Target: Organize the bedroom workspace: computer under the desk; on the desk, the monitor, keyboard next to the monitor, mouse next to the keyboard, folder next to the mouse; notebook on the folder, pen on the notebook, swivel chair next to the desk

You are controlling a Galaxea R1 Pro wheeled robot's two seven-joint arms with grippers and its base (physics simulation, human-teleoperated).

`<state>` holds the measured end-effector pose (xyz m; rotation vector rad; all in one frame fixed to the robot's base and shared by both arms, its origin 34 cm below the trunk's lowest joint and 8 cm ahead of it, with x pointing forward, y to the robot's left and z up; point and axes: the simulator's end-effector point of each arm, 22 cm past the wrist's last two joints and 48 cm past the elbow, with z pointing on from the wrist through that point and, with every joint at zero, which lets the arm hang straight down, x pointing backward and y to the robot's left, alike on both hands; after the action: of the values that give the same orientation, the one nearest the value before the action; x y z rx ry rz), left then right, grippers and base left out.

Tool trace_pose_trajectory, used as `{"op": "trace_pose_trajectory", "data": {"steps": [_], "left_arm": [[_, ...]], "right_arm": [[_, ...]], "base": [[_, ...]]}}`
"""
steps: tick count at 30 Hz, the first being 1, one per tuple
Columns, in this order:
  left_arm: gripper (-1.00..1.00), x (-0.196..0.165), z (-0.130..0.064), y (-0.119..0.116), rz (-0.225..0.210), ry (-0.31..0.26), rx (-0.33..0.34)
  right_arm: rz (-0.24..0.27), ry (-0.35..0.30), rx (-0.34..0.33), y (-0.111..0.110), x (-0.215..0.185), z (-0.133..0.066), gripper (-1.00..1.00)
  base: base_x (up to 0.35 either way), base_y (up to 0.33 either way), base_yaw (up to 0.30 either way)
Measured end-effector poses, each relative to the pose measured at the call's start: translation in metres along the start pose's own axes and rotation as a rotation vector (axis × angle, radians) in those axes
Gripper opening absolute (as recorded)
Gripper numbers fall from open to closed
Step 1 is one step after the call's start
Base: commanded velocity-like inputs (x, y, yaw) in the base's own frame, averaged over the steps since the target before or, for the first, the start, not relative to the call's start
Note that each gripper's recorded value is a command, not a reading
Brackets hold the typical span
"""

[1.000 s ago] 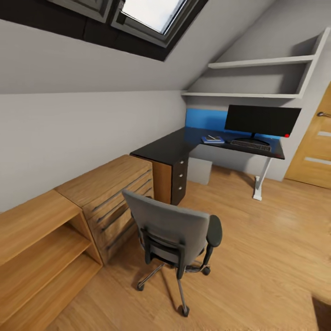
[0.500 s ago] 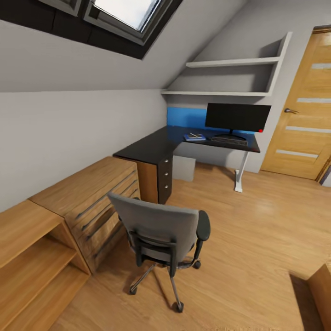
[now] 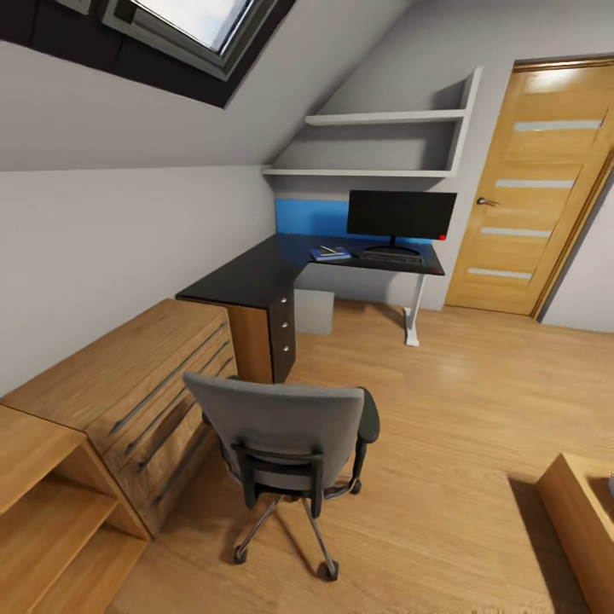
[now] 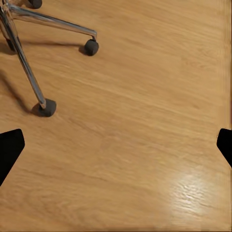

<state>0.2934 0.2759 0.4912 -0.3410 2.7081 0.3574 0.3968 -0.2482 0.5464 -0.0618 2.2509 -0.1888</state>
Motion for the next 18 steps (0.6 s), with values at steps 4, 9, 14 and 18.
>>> {"op": "trace_pose_trajectory", "data": {"steps": [4, 9, 14, 18], "left_arm": [[1.0, 0.0, 0.0, 0.0, 0.0, 0.0, 0.0], [1.0, 0.0001, 0.0, 0.0, 0.0, 0.0, 0.0], [1.0, -0.0002, 0.0, -0.0001, 0.0, -0.001, 0.0], [1.0, 0.0, 0.0, 0.0, 0.0, 0.0, 0.0]], "right_arm": [[0.0, 0.0, -0.001, 0.0002, 0.0, -0.0001, 1.0], [-0.001, -0.001, -0.003, 0.0007, -0.0002, 0.0, 1.0], [-0.002, -0.001, -0.005, 0.001, -0.0002, 0.0, 1.0], [-0.003, -0.001, -0.005, 0.0011, -0.0001, -0.0001, 1.0]], "base": [[0.011, 0.057, -0.299], [0.003, 0.016, -0.3], [0.001, 0.005, -0.3], [-0.004, 0.085, -0.3]]}}
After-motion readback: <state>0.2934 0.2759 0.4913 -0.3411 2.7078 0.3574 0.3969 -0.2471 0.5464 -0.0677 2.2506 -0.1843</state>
